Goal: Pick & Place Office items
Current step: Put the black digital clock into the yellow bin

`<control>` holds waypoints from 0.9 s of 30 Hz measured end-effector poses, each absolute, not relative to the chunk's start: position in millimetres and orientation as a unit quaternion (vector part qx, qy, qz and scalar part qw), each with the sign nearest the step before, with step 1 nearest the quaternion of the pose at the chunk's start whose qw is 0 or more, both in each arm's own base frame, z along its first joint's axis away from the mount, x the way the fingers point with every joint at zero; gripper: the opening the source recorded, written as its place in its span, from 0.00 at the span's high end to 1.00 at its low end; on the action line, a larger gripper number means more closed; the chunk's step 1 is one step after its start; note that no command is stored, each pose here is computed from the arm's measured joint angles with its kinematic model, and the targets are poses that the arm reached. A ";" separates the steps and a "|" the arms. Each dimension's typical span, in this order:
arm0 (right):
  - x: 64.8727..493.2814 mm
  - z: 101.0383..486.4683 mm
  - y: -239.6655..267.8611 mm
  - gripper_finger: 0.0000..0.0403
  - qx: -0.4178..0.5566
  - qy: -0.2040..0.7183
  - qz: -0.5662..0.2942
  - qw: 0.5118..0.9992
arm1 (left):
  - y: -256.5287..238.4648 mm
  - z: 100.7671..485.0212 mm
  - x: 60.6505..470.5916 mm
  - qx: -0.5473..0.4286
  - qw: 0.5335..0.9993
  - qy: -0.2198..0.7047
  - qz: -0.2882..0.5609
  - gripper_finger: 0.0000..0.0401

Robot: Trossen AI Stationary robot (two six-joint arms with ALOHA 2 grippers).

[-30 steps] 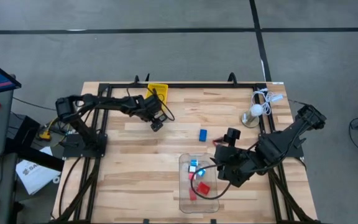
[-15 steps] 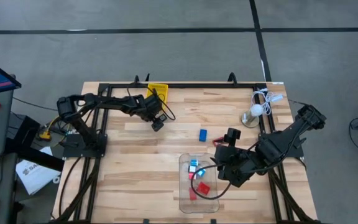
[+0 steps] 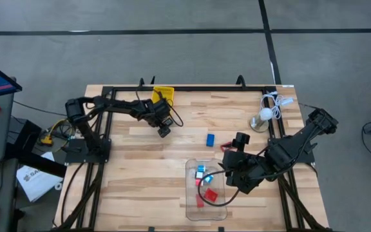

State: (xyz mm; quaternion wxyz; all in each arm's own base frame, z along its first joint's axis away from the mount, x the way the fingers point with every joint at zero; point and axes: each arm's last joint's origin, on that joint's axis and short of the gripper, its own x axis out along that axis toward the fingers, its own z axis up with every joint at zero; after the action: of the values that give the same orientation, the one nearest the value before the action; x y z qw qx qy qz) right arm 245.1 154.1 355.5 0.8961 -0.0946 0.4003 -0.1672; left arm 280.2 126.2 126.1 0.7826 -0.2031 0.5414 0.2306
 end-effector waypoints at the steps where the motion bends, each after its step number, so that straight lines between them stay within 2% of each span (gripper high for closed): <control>1: 245.1 355.5 154.0 0.25 -0.095 0.400 -0.167 0.896 | 126.4 126.3 280.6 -0.203 0.783 0.541 0.231 0.33; 4: 245.0 355.4 154.0 0.25 -0.095 0.401 -0.167 0.896 | 126.7 128.3 280.6 -0.203 0.784 0.538 0.232 0.40; 10: 244.9 355.4 154.0 0.25 -0.093 0.400 -0.168 0.896 | 126.1 132.3 279.4 -0.204 0.783 0.534 0.246 0.65; 19: 239.5 354.9 159.8 0.25 -0.089 0.400 -0.167 0.897 | 92.1 142.9 288.0 -0.213 0.804 0.538 0.137 0.65; 27: 234.7 354.5 162.8 0.25 -0.086 0.396 -0.176 0.897 | 46.1 170.7 297.5 -0.182 0.846 0.497 0.072 0.65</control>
State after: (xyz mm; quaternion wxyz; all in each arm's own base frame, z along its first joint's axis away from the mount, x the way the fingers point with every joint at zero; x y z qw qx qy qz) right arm 234.7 162.8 354.5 0.8971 -0.0862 0.3959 -0.1759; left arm 297.5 46.1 170.7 0.8457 -0.1818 0.4966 0.0716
